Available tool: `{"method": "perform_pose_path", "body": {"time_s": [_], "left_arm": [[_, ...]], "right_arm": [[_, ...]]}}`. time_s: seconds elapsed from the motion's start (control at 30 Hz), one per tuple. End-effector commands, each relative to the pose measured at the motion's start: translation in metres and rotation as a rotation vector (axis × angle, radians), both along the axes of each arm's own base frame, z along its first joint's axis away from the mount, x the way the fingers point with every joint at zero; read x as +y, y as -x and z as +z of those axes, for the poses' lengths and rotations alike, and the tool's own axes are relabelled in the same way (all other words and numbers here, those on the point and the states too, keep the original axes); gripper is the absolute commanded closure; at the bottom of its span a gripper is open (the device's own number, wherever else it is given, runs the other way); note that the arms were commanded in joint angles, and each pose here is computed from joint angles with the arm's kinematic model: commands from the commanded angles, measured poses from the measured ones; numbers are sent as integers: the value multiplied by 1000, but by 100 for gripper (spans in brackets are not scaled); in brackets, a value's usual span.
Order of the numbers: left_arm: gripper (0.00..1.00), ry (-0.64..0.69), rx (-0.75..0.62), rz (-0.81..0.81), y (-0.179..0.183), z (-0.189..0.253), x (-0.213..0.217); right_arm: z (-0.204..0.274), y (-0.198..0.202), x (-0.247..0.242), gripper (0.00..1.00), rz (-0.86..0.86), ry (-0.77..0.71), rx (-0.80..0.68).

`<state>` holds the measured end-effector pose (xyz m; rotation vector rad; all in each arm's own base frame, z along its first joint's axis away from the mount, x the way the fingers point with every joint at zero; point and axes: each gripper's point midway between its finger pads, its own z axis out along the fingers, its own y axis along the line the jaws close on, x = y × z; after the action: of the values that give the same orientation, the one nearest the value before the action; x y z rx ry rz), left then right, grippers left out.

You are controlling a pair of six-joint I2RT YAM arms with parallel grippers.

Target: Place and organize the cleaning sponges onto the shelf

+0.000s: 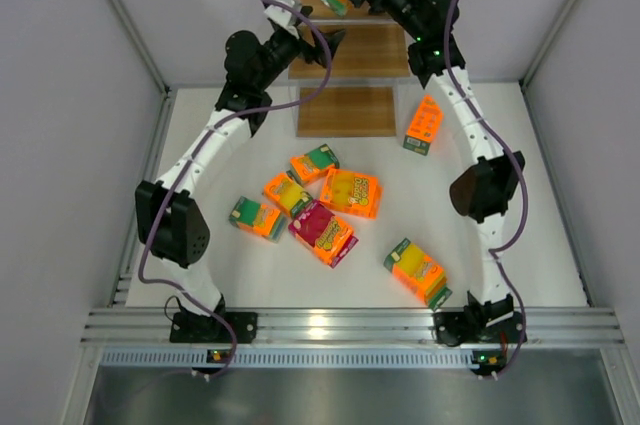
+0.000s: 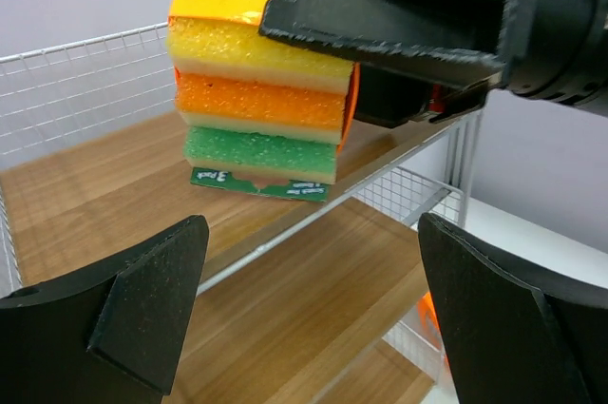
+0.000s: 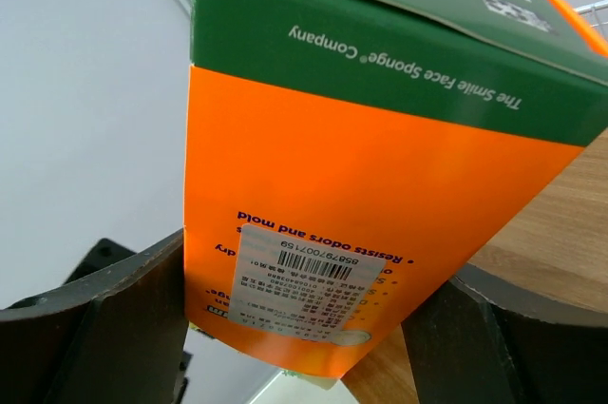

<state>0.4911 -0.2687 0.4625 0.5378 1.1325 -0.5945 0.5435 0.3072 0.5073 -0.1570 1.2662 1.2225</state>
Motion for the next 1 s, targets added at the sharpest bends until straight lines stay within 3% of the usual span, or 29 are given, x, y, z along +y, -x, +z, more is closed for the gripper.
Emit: {"method": "perform_pose_path", "body": {"time_s": [0.0,0.27,0.73,0.97], "left_arm": [[2,9,-221,37,10,60,7],[2,-15,-292,106,0,68,6],[2,54,-246,105,-29,63,-7],[22,147,-255,148,-32,73,3]], "right_arm": [[33,24,-5,23,73,-52,-87],[32,33,0,24,132,-61,-67],[41,48,5,28,200,-113,-67],[35,51,8,27,207,-82,-51]]}}
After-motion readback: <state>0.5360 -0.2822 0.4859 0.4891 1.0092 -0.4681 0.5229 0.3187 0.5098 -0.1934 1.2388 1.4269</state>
